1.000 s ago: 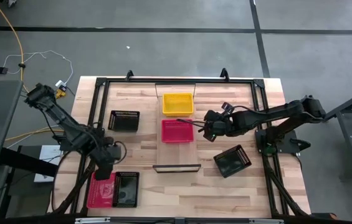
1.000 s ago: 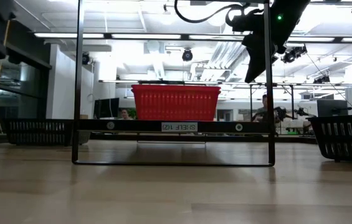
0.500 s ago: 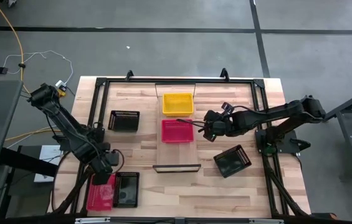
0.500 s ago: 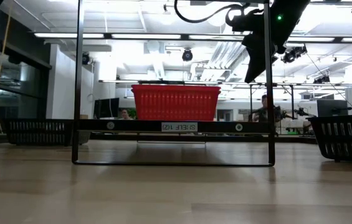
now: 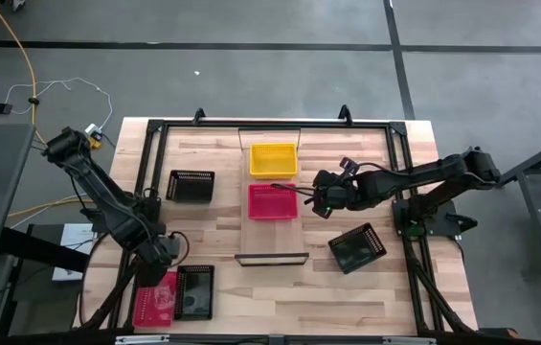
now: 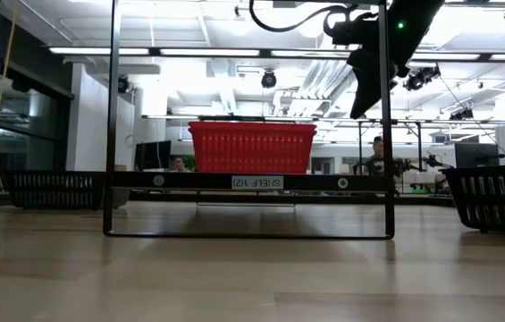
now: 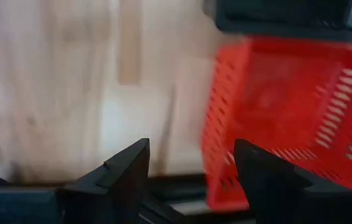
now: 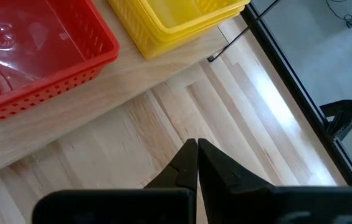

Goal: Stack baskets on shelf by color
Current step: Stack the red bin on the red bin on the shelf

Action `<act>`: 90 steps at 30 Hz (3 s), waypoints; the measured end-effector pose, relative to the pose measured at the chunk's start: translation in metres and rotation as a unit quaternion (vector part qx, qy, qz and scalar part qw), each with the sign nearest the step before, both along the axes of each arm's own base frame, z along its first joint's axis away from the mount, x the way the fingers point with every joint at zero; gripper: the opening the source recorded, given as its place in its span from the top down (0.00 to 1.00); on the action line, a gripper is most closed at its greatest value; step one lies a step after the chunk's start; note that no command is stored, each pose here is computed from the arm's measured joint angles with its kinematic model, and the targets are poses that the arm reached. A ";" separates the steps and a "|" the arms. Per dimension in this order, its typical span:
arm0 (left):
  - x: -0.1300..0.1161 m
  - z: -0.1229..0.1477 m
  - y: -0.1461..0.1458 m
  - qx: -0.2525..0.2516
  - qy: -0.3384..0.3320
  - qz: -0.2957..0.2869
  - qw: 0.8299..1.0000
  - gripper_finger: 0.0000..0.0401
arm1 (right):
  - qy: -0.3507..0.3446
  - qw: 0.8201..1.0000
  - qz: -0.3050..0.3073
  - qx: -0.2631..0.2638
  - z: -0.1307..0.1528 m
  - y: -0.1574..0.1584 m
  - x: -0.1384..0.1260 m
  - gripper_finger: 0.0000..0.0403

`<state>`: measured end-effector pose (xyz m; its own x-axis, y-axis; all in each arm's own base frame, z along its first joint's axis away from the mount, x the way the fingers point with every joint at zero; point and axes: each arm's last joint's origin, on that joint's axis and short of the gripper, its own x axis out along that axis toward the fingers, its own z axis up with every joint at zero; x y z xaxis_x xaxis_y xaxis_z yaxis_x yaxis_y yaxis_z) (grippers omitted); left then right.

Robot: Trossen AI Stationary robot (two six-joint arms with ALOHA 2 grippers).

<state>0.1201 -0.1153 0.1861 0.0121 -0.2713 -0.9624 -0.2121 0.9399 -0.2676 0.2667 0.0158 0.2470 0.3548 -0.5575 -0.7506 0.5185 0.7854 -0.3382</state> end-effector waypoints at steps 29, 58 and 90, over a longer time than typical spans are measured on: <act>0.013 -0.023 -0.018 -0.014 0.010 -0.030 0.999 0.46 | -0.016 1.000 0.003 0.001 0.001 0.000 0.003 1.00; -0.013 0.106 0.055 0.111 -0.062 0.111 0.986 1.00 | -0.030 0.999 0.012 0.004 0.003 0.001 0.006 1.00; 0.113 0.051 0.080 0.177 -0.559 0.474 0.656 1.00 | -0.047 0.997 -0.049 -0.025 0.003 -0.002 0.002 1.00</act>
<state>0.2330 -0.0357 0.2373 0.7674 0.6066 -0.2079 -0.6031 0.5725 -0.5555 0.2689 0.0140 0.2498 0.3649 -0.6291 -0.6864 0.6234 0.7126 -0.3218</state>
